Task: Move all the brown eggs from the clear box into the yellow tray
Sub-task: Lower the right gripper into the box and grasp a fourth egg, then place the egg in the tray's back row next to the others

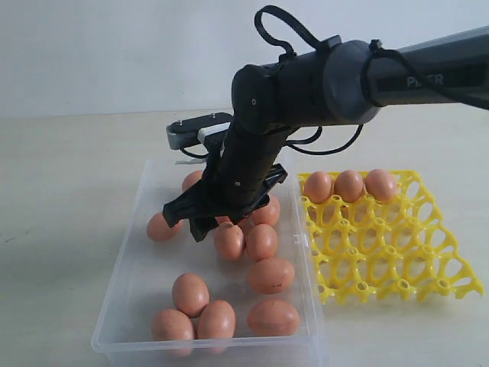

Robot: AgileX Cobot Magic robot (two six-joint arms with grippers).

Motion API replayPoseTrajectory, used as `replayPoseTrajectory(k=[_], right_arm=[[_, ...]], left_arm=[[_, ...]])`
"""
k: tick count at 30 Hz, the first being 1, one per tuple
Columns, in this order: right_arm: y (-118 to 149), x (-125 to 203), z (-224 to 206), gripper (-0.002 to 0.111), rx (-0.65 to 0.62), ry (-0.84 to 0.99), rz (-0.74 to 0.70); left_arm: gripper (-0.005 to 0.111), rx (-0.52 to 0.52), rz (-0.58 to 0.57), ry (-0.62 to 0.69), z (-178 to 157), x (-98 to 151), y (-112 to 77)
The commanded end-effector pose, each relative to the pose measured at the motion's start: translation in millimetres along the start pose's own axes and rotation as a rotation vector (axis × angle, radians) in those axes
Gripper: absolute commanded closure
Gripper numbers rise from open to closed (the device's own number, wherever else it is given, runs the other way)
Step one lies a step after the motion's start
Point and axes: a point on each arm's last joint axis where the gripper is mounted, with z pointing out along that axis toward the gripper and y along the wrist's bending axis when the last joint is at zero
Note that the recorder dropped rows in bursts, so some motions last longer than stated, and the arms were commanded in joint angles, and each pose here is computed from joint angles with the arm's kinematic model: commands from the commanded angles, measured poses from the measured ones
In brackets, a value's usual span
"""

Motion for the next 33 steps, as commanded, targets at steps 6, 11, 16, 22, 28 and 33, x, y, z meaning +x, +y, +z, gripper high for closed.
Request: replayPoseTrajectory(k=[6,11,16,22,28,33], right_arm=[[-1.2,3.1,15.5,0.049,0.007,0.056,-0.008],[-4.7,9.2,38.0,0.049,0.012,0.11,0.001],[-6.7,12.1,50.7,0.051,0.014,0.128,0.007],[-5.8,11.1,45.2,0.106,0.008,0.124,-0.059],[0.5,-1.8,5.6,0.108,0.002,0.004,-0.109],[5.3,-4.2,-42.6,0.108,0.01,-0.132,-0.138]], left_arm=[[0.107,0.004,-0.003,-0.013,-0.4,-2.1,-0.1],[0.107,0.004,-0.003,-0.013,-0.4,-2.1,-0.1],[0.107,0.004,-0.003,-0.013,-0.4,-2.1,-0.1],[0.107,0.004,-0.003,-0.013,-0.4,-2.1,-0.1],[0.107,0.004,-0.003,-0.013,-0.4,-2.1,-0.1],[0.107,0.004,-0.003,-0.013,-0.4,-2.1,-0.1]])
